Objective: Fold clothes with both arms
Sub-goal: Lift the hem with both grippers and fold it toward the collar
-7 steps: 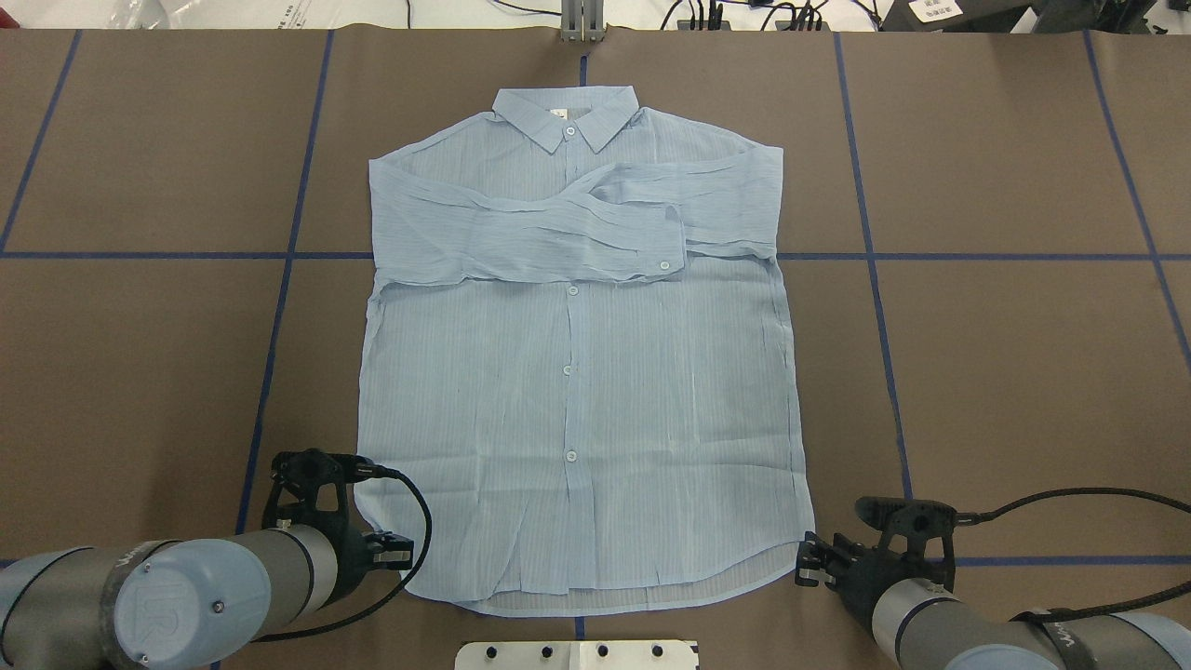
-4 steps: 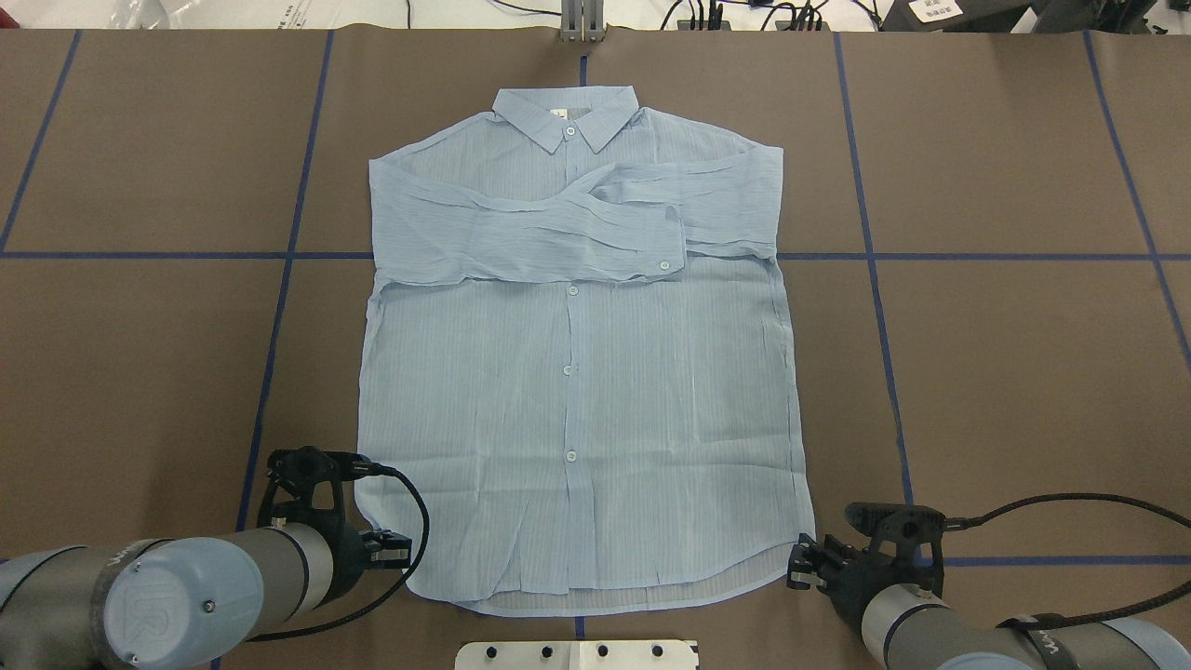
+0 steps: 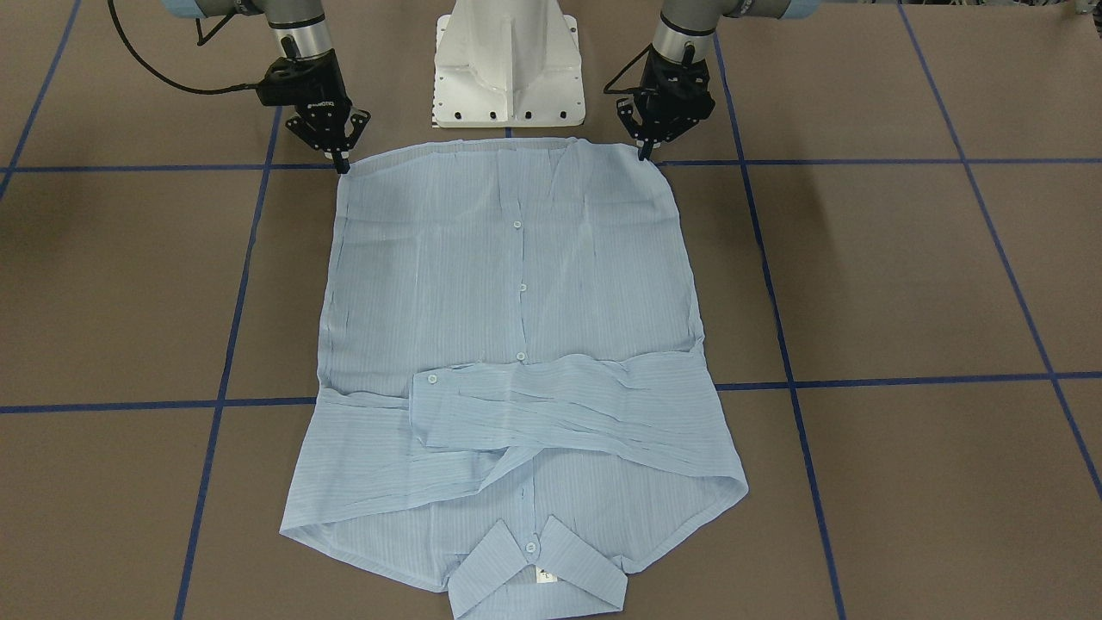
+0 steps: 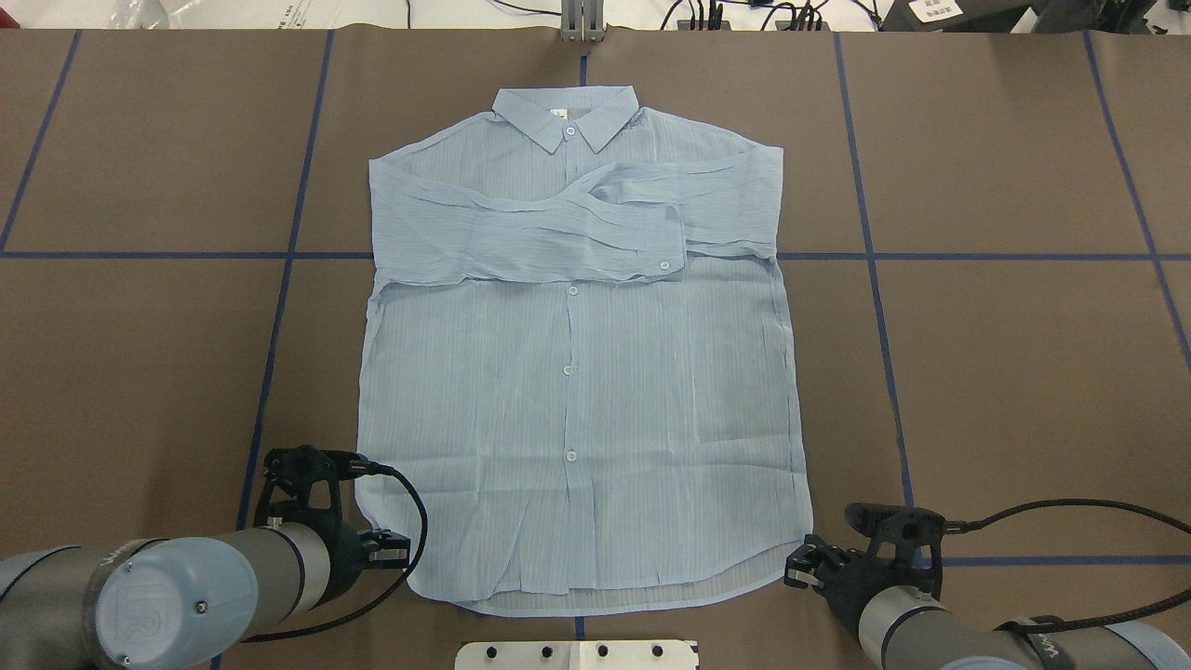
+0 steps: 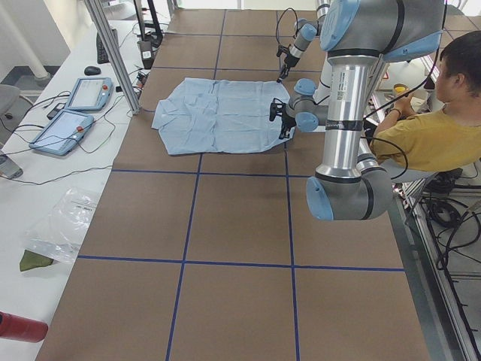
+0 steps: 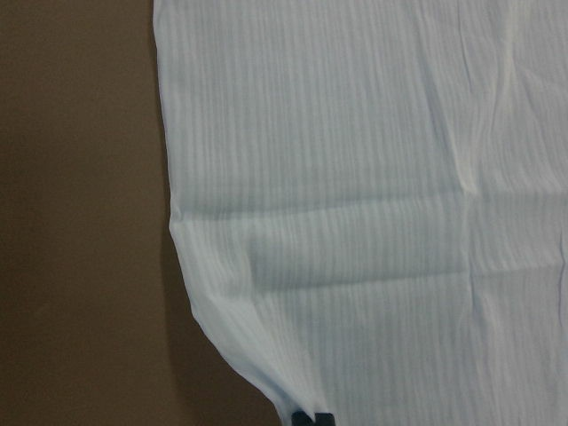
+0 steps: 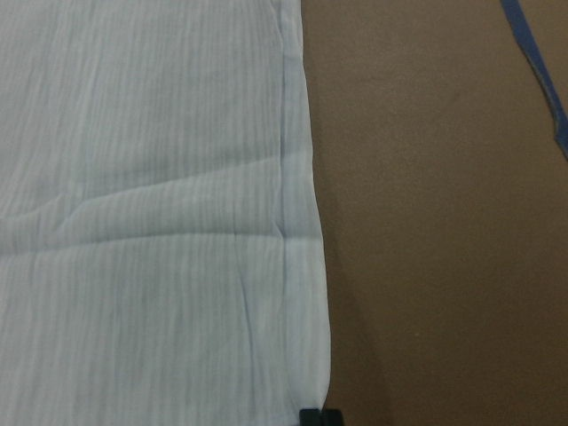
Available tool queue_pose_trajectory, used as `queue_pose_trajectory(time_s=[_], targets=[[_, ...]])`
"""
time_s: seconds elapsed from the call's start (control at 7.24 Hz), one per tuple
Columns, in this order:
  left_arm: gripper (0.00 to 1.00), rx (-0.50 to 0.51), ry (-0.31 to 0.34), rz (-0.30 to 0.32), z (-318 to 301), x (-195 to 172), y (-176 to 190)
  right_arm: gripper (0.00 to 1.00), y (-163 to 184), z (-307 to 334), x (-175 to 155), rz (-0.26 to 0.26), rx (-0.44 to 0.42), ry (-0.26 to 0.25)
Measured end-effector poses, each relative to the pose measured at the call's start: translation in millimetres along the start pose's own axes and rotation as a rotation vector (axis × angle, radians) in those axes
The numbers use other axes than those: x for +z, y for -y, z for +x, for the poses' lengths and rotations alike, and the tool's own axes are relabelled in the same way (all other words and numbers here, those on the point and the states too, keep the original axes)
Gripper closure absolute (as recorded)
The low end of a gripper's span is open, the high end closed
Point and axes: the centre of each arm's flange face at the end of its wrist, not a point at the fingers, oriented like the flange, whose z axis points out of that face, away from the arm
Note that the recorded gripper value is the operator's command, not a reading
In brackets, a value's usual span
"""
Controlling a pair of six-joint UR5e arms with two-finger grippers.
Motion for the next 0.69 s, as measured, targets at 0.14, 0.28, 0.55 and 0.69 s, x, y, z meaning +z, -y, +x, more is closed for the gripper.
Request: queue_pose_trajectory(time_s=[0.14, 0.28, 0.55, 0.69], targets=[[1.0, -0.001, -0.023, 0.0, 3, -13, 2, 1.0, 8, -7, -19, -0.016, 0.009, 0.01], [1.0, -0.003, -0.062, -0.011, 3, -39, 3, 1.0, 16, -18, -51, -0.055, 0.011, 0.01], [1.0, 0.005, -0.154, -0.101, -3, -131, -2, 1.0, 33, -35, -150, -0.179, 0.001, -0.016], [1.0, 0.013, -0.183, -0.158, -3, -183, -3, 1.0, 43, -35, -194, -0.228, 0.011, -0.034]])
